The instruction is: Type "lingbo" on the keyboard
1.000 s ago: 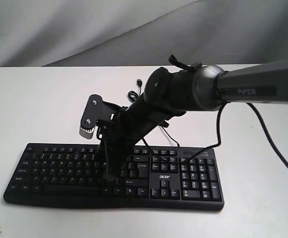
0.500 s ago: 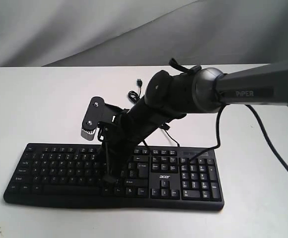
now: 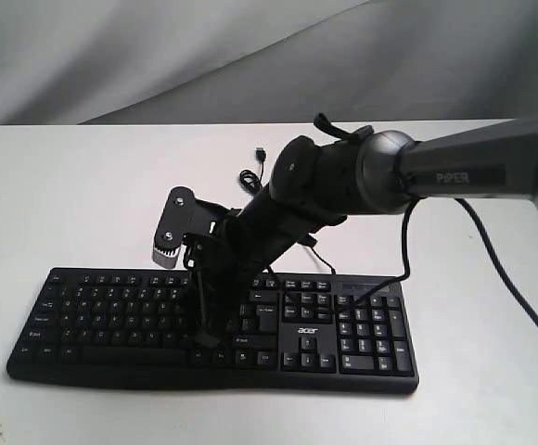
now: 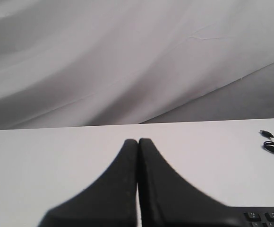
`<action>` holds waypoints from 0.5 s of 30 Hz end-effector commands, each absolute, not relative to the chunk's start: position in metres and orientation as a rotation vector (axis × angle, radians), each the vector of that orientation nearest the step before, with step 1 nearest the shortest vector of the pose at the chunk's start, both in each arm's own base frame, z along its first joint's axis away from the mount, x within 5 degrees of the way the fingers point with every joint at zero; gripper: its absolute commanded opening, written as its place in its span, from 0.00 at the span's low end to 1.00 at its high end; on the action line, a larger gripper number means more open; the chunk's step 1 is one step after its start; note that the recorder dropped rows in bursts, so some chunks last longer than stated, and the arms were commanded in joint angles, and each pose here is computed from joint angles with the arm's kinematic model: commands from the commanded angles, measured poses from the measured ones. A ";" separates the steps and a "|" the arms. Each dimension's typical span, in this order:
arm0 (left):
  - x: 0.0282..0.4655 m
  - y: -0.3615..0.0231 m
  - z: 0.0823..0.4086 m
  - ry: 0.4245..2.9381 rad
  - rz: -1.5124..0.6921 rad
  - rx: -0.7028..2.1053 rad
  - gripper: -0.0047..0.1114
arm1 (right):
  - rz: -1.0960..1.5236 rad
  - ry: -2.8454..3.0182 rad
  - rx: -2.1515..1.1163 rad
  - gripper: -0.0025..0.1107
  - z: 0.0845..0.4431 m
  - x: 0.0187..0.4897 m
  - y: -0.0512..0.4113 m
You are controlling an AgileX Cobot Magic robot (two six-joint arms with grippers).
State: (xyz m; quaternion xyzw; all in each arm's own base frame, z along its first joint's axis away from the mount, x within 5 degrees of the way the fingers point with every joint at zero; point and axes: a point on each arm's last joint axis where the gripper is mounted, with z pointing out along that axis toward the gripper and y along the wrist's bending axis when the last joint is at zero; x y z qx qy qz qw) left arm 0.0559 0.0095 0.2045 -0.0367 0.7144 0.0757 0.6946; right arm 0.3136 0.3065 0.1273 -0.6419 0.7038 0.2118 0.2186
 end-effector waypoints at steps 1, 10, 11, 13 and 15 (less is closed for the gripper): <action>0.056 0.009 0.204 1.586 0.162 -0.077 0.04 | 0.594 1.945 -1.781 0.02 0.128 0.315 0.304; 0.056 0.009 0.204 1.586 0.162 -0.077 0.04 | 0.578 1.947 -1.774 0.02 0.122 0.317 0.304; 0.056 0.009 0.204 1.586 0.162 -0.077 0.04 | 0.578 1.947 -1.774 0.02 0.122 0.317 0.304; 0.056 0.009 0.204 1.586 0.162 -0.077 0.04 | 0.580 1.947 -1.772 0.02 0.122 0.317 0.304; 0.056 0.009 0.204 1.586 0.162 -0.077 0.04 | 0.581 1.946 -1.772 0.02 0.122 0.317 0.304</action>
